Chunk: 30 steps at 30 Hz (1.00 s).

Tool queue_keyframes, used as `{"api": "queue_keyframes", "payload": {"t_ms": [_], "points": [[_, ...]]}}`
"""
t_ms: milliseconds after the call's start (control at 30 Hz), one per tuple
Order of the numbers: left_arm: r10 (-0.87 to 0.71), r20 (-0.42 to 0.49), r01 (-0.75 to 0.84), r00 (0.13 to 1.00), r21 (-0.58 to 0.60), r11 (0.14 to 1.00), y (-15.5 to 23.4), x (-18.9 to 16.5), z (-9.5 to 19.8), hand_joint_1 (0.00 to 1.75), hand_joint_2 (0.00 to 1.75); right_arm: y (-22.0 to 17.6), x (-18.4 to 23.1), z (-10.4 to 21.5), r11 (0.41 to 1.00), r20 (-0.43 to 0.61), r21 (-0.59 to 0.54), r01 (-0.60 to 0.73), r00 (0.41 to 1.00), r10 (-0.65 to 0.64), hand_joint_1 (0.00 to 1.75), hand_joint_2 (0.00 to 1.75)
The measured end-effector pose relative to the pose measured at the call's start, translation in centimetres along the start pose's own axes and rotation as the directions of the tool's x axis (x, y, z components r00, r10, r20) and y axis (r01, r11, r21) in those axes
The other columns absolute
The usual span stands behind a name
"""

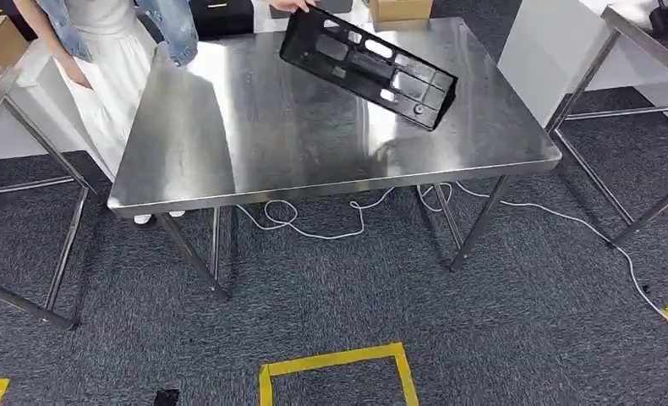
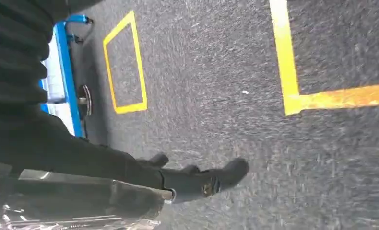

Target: Take the parts from the cabinet and place them on the table.

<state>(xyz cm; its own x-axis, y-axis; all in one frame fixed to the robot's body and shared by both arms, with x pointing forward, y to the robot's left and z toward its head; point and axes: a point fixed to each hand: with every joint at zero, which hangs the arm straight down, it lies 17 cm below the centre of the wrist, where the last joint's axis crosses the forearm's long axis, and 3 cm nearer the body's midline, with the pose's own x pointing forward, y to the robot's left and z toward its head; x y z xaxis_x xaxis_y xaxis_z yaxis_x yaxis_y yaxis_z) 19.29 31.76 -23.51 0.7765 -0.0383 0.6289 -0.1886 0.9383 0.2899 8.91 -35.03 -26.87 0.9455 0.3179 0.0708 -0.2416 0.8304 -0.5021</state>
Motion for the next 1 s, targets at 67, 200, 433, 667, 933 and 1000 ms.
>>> {"api": "queue_keyframes", "payload": {"t_ms": [67, 200, 433, 667, 933, 1000], "points": [[0.001, 0.0, -0.001, 1.0, -0.001, 1.0, -0.1, 0.0, 0.0, 0.0, 0.0, -0.1, -0.1, 0.0, 1.0, 0.0, -0.001, -0.002, 1.0, 0.002, 0.0, 1.75], [0.005, -0.002, -0.005, 1.0, 0.0, 1.0, 0.0, 0.0, 0.0, 0.0, 0.0, 0.0, -0.3, 0.0, 1.0, -0.002, 0.0, -0.007, 1.0, 0.007, 0.0, 1.75], [0.004, -0.011, -0.004, 1.0, 0.008, 1.0, 0.4, -0.1, -0.1, 0.0, 0.0, -0.1, 0.0, 0.0, 1.0, -0.001, -0.005, -0.016, 1.0, 0.016, 0.0, 1.75], [0.004, -0.018, -0.004, 1.0, 0.008, 1.0, 0.5, -0.4, -0.1, 0.0, 0.0, -0.6, 0.1, -0.2, 0.999, 0.004, -0.02, -0.033, 0.999, 0.033, 0.0, 1.75], [-0.006, -0.024, 0.007, 1.0, 0.014, 1.0, 1.1, -0.7, -0.3, 0.0, 0.0, -1.0, 0.4, -0.3, 0.999, 0.009, -0.033, -0.026, 1.0, 0.027, 0.0, 1.75], [-0.011, -0.028, 0.011, 1.0, 0.02, 1.0, 1.4, -0.8, -0.3, 0.0, 0.0, -0.9, 0.3, -0.3, 0.999, 0.007, -0.031, -0.022, 1.0, 0.022, 0.0, 1.75]]}}
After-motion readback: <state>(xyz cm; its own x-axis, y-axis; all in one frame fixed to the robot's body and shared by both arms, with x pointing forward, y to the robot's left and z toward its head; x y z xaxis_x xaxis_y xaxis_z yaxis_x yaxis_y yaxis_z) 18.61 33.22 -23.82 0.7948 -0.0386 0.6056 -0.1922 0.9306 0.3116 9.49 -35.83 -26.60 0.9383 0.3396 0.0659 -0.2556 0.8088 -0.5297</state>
